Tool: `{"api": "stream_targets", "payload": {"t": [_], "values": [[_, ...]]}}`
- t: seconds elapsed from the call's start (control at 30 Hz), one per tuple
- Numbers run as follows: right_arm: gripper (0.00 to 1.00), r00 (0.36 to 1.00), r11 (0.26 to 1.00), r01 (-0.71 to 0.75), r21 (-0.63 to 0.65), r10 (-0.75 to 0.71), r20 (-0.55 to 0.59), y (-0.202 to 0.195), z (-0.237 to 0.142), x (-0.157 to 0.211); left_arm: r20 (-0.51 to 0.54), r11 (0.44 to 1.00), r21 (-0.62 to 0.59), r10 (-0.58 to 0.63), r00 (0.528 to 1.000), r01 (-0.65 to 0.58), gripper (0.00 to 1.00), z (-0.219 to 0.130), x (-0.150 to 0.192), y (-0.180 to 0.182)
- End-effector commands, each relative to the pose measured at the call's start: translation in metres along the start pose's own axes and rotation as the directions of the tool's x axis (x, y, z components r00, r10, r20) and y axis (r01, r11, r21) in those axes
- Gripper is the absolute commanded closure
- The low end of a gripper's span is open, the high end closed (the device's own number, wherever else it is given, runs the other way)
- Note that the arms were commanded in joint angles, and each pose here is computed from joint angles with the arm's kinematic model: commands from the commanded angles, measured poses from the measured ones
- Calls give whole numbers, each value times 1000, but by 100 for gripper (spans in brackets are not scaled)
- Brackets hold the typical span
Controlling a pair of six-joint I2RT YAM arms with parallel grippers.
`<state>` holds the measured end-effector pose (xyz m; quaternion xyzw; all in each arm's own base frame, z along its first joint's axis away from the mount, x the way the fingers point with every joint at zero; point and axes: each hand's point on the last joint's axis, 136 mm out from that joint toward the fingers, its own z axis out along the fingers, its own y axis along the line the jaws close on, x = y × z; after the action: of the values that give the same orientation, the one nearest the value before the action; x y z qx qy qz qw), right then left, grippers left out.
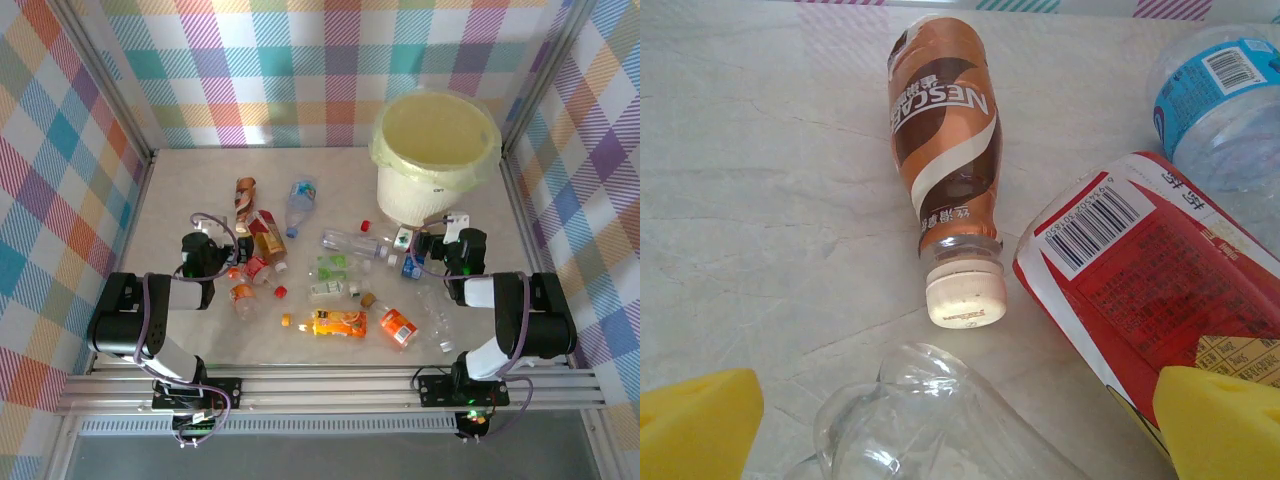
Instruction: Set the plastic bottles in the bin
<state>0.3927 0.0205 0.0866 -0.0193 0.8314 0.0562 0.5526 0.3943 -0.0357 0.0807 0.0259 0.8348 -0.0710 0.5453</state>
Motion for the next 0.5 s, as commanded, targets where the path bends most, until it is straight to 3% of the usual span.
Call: {"api": "stream_targets", "payload": {"t": [0.0, 0.47], "values": [[0, 1000, 1000, -4, -10, 4, 20, 2, 3, -8, 0, 1000, -9, -6, 1000, 6, 0, 1, 0, 4], [0, 1000, 1000, -4, -9, 4, 19, 2, 3, -7, -2, 1000, -8, -6, 1000, 6, 0, 1, 0, 4]]}}
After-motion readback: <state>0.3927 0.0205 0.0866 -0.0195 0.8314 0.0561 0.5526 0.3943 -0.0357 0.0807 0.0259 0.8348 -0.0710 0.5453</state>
